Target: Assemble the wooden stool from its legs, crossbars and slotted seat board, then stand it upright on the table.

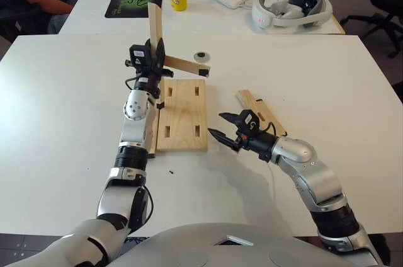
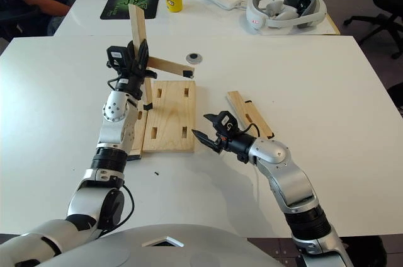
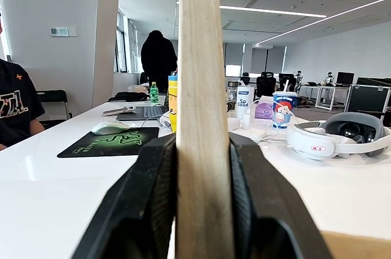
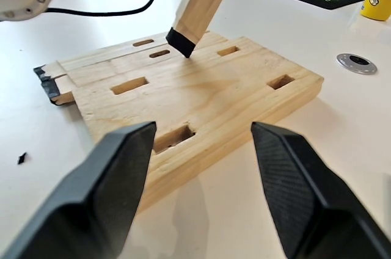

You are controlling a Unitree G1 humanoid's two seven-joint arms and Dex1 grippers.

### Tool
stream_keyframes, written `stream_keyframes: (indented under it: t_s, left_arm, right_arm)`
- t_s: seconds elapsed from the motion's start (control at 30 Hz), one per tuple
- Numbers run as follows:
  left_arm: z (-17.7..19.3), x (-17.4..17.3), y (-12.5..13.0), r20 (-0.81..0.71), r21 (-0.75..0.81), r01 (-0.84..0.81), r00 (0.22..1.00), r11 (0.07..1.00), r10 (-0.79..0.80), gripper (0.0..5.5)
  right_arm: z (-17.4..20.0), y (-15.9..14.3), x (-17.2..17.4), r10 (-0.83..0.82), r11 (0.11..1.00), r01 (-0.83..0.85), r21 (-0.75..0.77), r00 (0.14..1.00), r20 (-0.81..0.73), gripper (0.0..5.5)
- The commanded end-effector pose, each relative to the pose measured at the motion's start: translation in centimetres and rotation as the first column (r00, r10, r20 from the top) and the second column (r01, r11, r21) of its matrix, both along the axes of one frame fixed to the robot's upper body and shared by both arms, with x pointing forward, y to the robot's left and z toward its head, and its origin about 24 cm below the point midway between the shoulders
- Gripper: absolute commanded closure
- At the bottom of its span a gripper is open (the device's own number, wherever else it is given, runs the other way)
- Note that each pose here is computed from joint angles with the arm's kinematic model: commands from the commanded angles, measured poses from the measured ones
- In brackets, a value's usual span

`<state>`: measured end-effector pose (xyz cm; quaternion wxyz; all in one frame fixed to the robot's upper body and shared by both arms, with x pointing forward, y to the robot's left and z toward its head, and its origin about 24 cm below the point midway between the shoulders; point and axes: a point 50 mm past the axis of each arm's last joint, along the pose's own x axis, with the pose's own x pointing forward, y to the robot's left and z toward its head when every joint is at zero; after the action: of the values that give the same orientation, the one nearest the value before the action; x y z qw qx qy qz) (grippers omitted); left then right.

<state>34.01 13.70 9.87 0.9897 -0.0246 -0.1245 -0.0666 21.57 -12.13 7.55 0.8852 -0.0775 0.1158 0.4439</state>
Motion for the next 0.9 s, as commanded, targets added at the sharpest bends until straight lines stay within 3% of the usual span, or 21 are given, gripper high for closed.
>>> stream_keyframes:
  t_s: [0.03,0.4,0.9]
  left_arm:
    - [0.9,1.2,-0.1,-0.014,-0.040,-0.024,1.000,0.999,0.023,4.44]
    - [1.6,2.9,-1.2,-0.035,-0.091,-0.011,0.999,0.996,0.008,4.44]
    - [1.8,4.7,1.2,-0.049,-0.087,-0.083,0.996,0.993,0.079,4.44]
  right_arm:
    - [0.2,0.1,0.0,0.002,1.000,-0.002,0.002,1.000,0.005,2.61]
    - [0.2,0.3,0.1,0.010,1.000,-0.010,0.002,1.000,0.015,2.61]
    - [0.5,0.4,-0.1,0.051,0.999,-0.051,0.018,0.999,0.002,2.61]
